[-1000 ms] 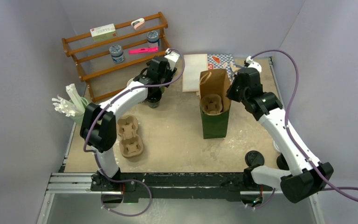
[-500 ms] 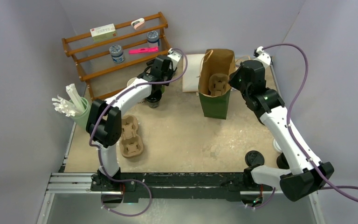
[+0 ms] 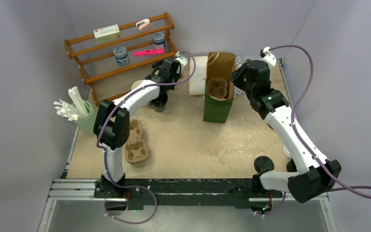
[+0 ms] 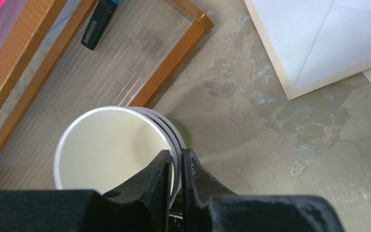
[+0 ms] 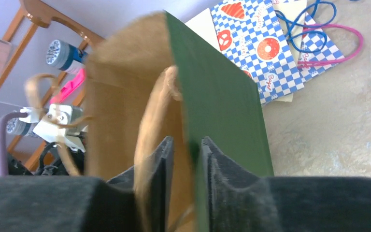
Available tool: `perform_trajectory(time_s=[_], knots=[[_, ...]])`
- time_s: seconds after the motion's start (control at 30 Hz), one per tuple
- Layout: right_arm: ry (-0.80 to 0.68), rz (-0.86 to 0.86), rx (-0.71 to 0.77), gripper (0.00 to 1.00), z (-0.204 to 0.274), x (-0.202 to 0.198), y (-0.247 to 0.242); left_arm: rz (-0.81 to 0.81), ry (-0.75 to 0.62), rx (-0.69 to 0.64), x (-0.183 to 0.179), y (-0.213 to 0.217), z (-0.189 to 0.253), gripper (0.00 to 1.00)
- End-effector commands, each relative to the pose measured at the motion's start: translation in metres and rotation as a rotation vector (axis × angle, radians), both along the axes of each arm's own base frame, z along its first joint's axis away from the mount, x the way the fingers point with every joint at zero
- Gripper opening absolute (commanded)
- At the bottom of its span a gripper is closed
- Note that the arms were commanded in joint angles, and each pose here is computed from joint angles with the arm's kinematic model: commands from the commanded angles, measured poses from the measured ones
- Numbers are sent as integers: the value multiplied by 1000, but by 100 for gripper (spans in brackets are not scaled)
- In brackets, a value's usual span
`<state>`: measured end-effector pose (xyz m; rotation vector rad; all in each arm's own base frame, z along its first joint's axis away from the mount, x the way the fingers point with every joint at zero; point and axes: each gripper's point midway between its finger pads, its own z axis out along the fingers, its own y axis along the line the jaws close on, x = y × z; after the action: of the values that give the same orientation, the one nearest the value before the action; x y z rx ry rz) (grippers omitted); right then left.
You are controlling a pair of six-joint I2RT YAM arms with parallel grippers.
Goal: Pack the takeout coffee
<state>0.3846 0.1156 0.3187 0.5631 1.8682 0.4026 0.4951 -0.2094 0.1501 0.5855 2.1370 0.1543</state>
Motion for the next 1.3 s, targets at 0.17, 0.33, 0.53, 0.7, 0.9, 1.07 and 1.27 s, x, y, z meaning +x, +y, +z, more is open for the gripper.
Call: perform_trajectory(time_s=[0.17, 0.33, 0.53, 0.7, 0.9, 1.07, 1.27], knots=[[5, -35, -20, 60, -1, -9, -13, 3, -40, 25, 10, 3, 27, 4], [-40, -27, -51, 69, 22, -22, -21, 7, -49, 17, 11, 3, 38, 4], [-65, 52, -60, 74, 43, -31, -13, -20, -65, -43, 7, -5, 54, 4], [-55, 148, -75, 76, 52, -36, -1, -62, -53, -109, 5, -19, 54, 3], [-97, 214, -87, 76, 72, -47, 5, -173, -93, -229, 2, -45, 80, 3], [-101, 335, -115, 76, 81, -60, 17, -344, -85, -383, -23, -77, 104, 4], [-65, 573, -67, 76, 71, -92, 49, -399, 63, -527, -69, -90, 105, 4]])
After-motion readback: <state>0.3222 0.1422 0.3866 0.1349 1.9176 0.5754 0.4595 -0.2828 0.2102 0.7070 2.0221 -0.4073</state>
